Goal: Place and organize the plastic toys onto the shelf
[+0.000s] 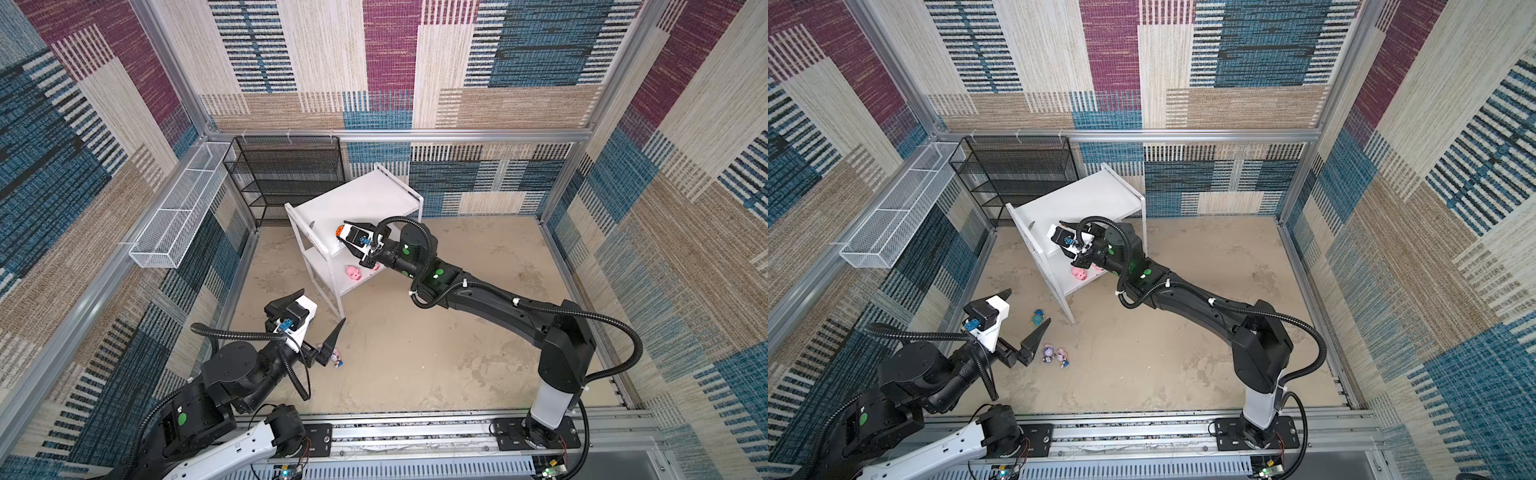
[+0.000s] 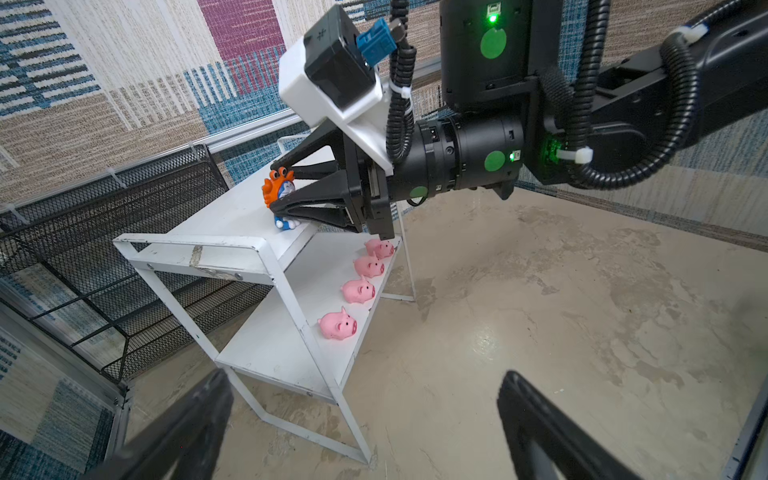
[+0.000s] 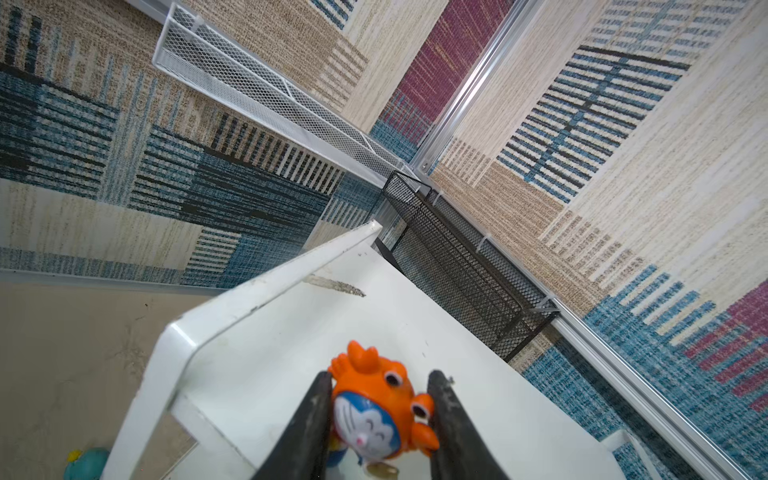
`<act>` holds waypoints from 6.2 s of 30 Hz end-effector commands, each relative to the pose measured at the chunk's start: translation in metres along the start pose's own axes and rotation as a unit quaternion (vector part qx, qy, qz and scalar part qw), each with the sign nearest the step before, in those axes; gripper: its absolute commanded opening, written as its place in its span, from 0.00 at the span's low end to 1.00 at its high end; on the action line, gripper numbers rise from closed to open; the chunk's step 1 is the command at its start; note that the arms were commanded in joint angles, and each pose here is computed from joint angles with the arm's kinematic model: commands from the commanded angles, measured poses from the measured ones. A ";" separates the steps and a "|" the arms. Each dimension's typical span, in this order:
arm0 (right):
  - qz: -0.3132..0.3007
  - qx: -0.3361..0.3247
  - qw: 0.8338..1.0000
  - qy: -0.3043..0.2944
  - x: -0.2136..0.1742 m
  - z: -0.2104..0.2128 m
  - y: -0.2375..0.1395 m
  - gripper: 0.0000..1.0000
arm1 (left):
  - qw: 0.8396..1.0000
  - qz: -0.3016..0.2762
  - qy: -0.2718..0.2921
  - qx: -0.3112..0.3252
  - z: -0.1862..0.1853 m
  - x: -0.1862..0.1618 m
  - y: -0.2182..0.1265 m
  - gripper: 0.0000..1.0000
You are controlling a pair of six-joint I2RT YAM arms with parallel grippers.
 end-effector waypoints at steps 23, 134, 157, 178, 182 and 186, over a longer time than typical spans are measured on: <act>0.006 -0.008 1.000 -0.023 -0.002 0.005 0.009 0.41 | 1.000 -0.015 -0.015 0.012 0.003 -0.002 -0.002 0.99; 0.170 0.139 0.919 0.328 0.013 -0.041 0.055 0.57 | 0.999 0.005 -0.042 0.019 0.001 -0.013 -0.003 0.99; 0.164 0.105 0.928 0.317 0.021 -0.045 0.053 0.28 | 0.999 -0.003 -0.046 0.017 0.002 -0.012 -0.005 0.99; 0.005 0.164 0.961 0.221 0.077 -0.020 -0.088 0.21 | 0.994 -0.046 -0.081 -0.060 0.007 0.047 0.014 0.97; -0.021 0.197 0.956 0.215 0.070 -0.001 -0.135 0.21 | 0.986 -0.079 -0.097 -0.113 -0.001 0.051 0.014 0.94; -0.046 0.225 0.949 0.216 0.060 0.017 -0.173 0.21 | 0.973 -0.107 -0.113 -0.171 -0.011 0.055 0.014 0.86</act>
Point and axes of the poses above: each gripper's point midway between its finger pads, its own y axis out along the fingers, its own z axis along the line the jaws close on, x = y × z, the point moved 10 cm from there along -y, back along the fingers, and after that the axes turned 14 degrees about y, right-handed, at the moved point
